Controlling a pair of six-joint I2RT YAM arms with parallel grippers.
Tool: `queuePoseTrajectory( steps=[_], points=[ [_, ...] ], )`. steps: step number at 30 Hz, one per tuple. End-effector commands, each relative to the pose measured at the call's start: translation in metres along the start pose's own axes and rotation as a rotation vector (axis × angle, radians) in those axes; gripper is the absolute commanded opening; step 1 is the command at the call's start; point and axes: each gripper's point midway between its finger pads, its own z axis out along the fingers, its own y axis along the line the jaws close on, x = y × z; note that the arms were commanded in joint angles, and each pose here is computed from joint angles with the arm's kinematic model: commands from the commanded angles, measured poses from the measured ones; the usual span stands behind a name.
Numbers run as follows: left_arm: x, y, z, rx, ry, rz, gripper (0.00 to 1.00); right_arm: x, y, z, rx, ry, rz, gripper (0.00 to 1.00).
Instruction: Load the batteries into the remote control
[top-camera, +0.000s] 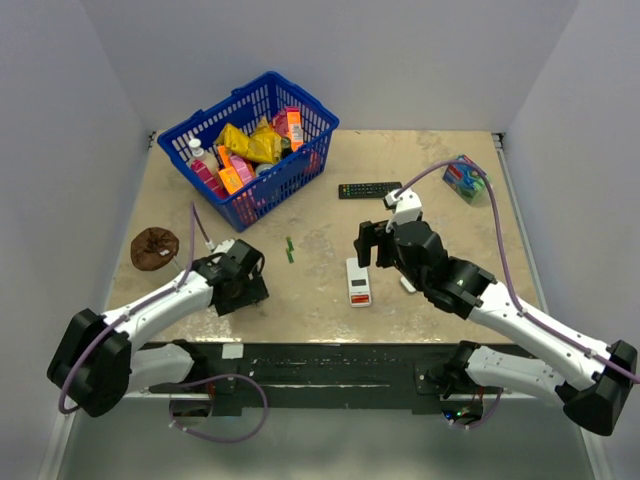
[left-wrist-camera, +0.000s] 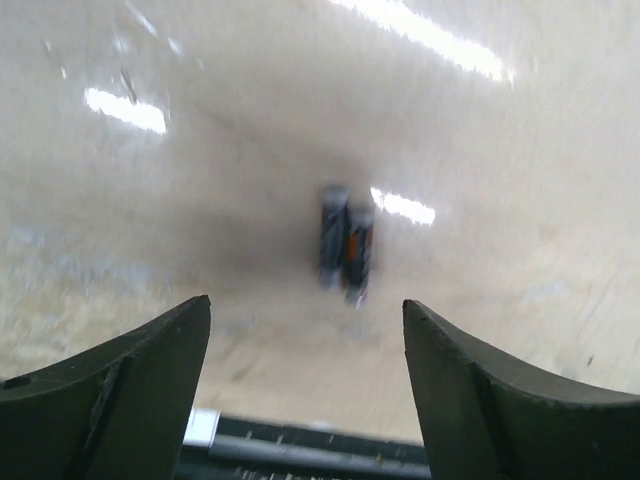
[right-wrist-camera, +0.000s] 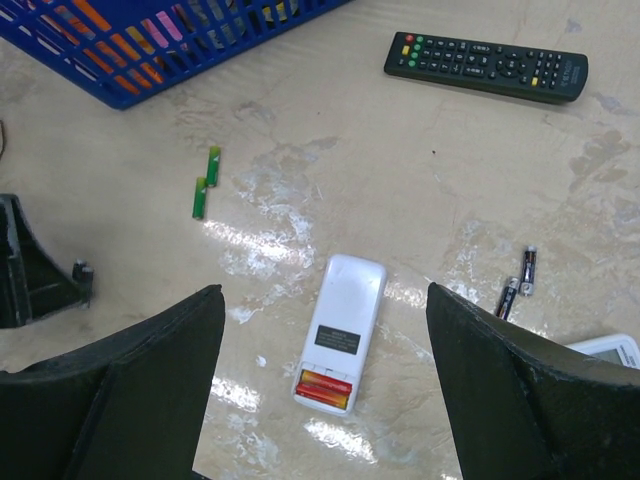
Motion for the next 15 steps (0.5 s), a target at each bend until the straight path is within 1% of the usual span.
queuePoseTrajectory(
  steps=[1, 2, 8, 11, 12, 15],
  points=[
    [-0.021, -0.025, 0.021, 0.098, -0.044, -0.006, 0.81, -0.019, 0.000, -0.009, -0.019, -0.063, 0.018, 0.84],
    [-0.021, -0.024, 0.024, 0.080, -0.044, 0.005, 0.81, -0.020, -0.002, -0.011, -0.015, -0.070, 0.021, 0.84],
    [-0.013, -0.024, 0.038, 0.030, 0.028, 0.049, 0.67, -0.019, -0.006, -0.013, 0.003, -0.072, 0.029, 0.84],
    [-0.004, -0.024, 0.038, 0.033, 0.078, 0.062, 0.59, -0.020, -0.009, -0.013, 0.017, -0.078, 0.029, 0.84],
    [0.000, -0.027, 0.037, 0.043, 0.088, 0.067, 0.53, -0.020, -0.009, -0.012, 0.019, -0.079, 0.027, 0.84],
    [0.004, -0.038, 0.035, 0.065, 0.097, 0.097, 0.49, -0.021, -0.009, -0.011, 0.021, -0.082, 0.022, 0.84]
  ],
)
